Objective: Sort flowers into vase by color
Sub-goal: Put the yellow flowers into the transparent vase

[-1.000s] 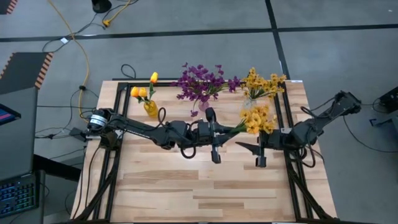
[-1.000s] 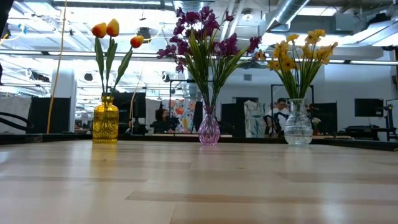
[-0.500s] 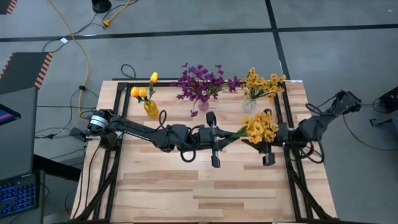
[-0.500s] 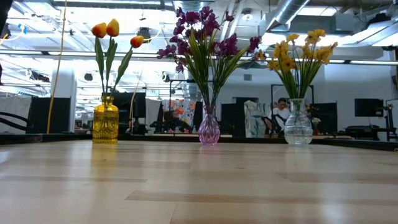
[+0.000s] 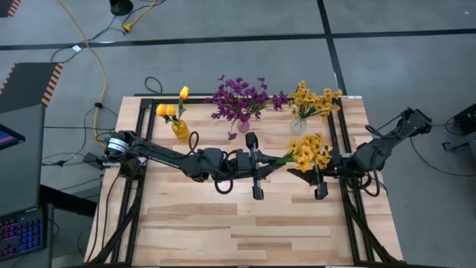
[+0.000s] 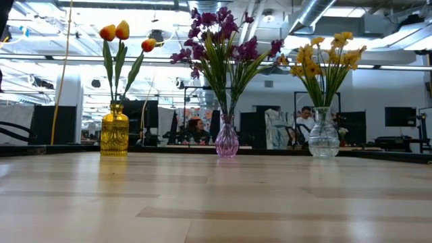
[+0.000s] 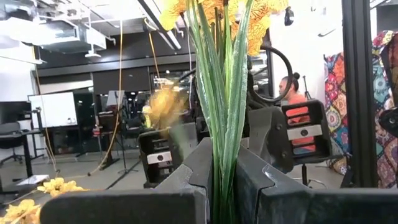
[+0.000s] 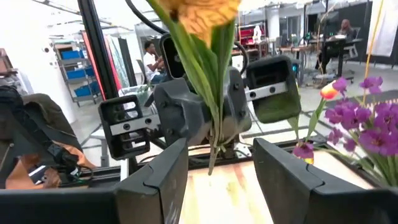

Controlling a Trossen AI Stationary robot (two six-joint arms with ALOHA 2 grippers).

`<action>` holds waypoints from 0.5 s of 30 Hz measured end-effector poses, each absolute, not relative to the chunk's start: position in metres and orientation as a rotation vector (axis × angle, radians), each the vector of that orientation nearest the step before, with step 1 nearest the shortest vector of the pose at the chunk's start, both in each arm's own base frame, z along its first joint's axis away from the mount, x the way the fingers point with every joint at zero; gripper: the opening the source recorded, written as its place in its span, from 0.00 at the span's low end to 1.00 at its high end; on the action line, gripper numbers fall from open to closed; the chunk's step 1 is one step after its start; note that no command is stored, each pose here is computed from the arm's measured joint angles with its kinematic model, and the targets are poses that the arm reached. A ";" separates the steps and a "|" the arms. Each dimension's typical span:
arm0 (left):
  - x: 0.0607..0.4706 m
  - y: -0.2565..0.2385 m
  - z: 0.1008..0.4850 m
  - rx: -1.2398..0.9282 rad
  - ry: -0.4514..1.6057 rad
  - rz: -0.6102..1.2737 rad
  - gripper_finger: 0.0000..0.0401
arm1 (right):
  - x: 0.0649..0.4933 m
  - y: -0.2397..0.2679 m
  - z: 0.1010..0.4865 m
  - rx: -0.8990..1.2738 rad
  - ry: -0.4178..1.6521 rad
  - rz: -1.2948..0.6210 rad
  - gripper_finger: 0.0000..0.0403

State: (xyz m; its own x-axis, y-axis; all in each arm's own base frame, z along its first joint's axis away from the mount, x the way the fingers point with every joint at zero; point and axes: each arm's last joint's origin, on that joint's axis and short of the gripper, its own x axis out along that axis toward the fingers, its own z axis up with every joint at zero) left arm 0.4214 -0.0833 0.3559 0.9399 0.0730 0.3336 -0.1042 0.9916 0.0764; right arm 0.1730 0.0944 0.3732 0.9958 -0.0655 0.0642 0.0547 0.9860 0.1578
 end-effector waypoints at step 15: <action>0.422 -0.083 0.356 0.088 -0.336 0.084 0.05 | 0.173 0.095 0.376 0.029 -0.092 -0.050 0.51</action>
State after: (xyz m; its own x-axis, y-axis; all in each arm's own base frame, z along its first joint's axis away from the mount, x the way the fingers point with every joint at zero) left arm 0.4215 -0.0832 0.3558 0.9406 0.0678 0.3328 -0.0971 0.9926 0.0723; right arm 0.1727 0.0947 0.3762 0.9945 -0.0517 0.0913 0.0490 0.9983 0.0317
